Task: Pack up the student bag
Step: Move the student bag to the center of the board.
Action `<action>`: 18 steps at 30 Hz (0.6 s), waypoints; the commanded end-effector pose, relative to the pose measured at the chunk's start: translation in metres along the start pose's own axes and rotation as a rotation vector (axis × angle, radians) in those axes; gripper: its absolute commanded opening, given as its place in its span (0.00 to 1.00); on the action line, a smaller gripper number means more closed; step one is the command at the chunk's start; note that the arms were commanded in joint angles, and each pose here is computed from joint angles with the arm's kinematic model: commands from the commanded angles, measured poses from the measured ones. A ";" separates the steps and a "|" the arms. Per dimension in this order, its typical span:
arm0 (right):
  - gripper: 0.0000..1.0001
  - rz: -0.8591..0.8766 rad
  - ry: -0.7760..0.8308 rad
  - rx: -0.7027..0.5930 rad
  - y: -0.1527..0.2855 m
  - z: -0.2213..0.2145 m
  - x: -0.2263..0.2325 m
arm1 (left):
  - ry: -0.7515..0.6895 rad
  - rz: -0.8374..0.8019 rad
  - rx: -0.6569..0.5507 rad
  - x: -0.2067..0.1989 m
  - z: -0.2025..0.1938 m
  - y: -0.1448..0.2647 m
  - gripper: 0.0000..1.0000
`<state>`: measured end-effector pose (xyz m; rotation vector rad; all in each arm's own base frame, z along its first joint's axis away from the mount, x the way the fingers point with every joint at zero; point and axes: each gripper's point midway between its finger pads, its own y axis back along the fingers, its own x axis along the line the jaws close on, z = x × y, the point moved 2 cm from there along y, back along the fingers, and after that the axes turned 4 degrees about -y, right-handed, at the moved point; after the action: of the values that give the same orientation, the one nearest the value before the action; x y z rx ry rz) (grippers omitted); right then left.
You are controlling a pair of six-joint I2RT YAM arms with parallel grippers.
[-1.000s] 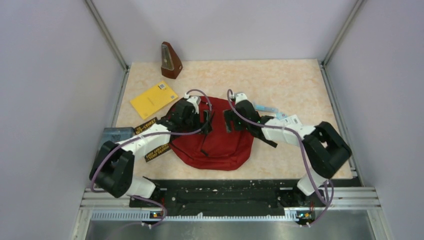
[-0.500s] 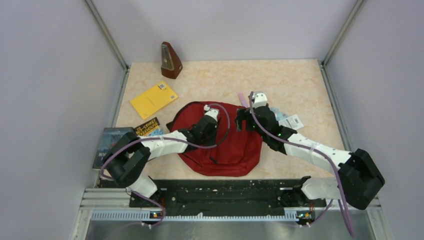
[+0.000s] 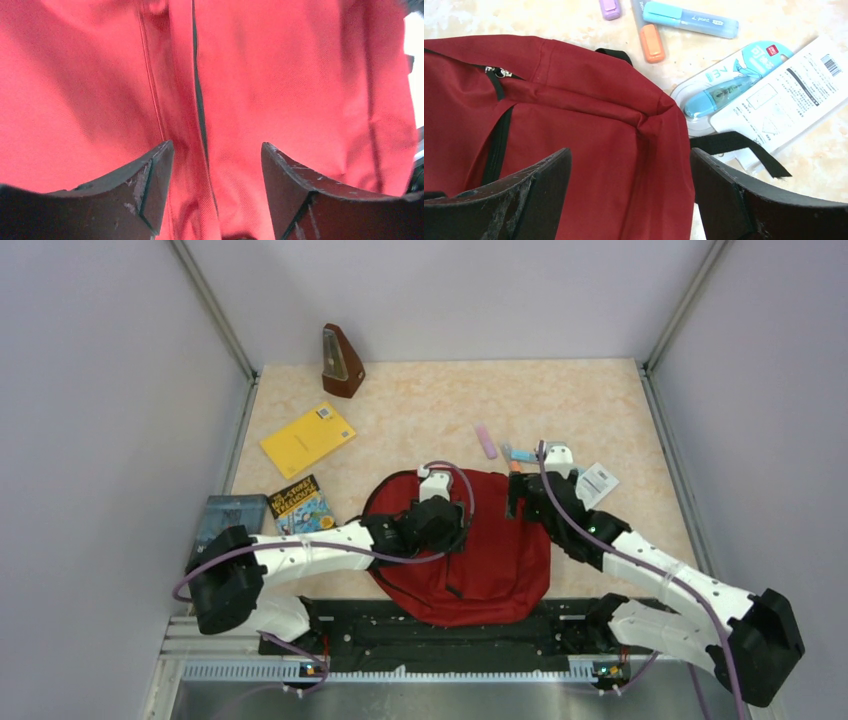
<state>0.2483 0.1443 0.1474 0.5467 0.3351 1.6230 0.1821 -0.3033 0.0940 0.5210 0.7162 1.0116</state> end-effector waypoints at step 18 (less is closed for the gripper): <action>0.82 0.078 -0.043 0.036 0.009 -0.013 0.007 | 0.242 0.162 -0.242 0.038 0.134 -0.044 0.63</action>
<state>0.2332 0.1449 0.1346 0.6231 0.3555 1.6424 0.3067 -0.2827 0.1344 0.3224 0.6944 1.3128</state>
